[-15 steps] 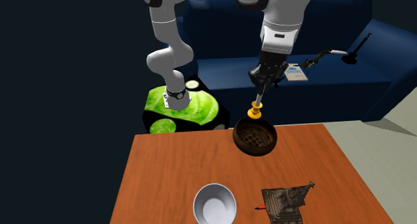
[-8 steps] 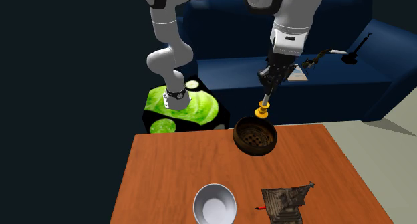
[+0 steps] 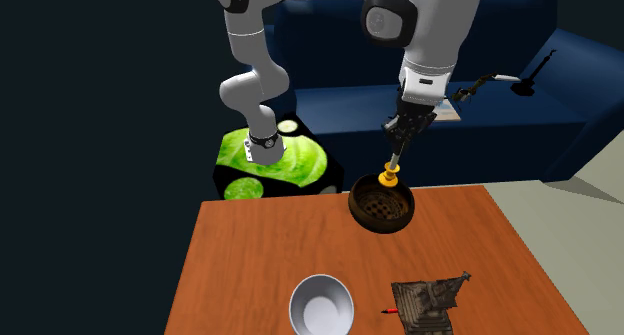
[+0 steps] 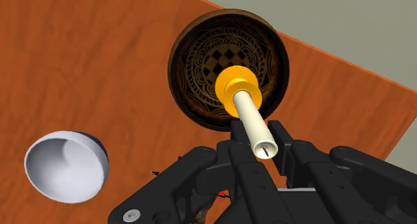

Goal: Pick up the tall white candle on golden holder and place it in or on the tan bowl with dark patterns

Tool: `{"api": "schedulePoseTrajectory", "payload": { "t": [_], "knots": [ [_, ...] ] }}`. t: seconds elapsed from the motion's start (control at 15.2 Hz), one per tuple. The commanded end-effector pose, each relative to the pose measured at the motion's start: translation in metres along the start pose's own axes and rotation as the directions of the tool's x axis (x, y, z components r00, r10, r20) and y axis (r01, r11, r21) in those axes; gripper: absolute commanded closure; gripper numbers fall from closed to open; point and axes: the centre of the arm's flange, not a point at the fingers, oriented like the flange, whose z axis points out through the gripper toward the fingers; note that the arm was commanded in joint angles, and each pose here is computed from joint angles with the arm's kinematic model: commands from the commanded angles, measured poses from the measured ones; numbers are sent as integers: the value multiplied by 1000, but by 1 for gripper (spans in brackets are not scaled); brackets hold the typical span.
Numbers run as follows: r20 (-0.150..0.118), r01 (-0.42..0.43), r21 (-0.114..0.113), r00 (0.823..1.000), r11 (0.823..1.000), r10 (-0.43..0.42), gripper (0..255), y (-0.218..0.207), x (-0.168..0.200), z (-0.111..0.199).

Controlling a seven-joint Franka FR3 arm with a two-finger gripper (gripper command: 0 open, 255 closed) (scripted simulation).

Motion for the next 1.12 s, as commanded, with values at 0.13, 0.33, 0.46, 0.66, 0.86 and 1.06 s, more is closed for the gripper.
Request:
{"api": "schedulePoseTrajectory", "payload": {
  "t": [0.13,0.33,0.46,0.66,0.86,1.06],
  "knots": [
    [0,0,0,1000,1000,0,255,1,0,22],
    [0,0,0,1000,1000,0,255,1,0,38],
    [0,0,0,1000,1000,0,255,1,0,48],
    [0,0,0,1000,1000,0,255,1,0,62],
    [0,0,0,1000,1000,0,255,1,0,62],
    [0,0,0,1000,1000,0,255,1,0,62]
  ]
}}
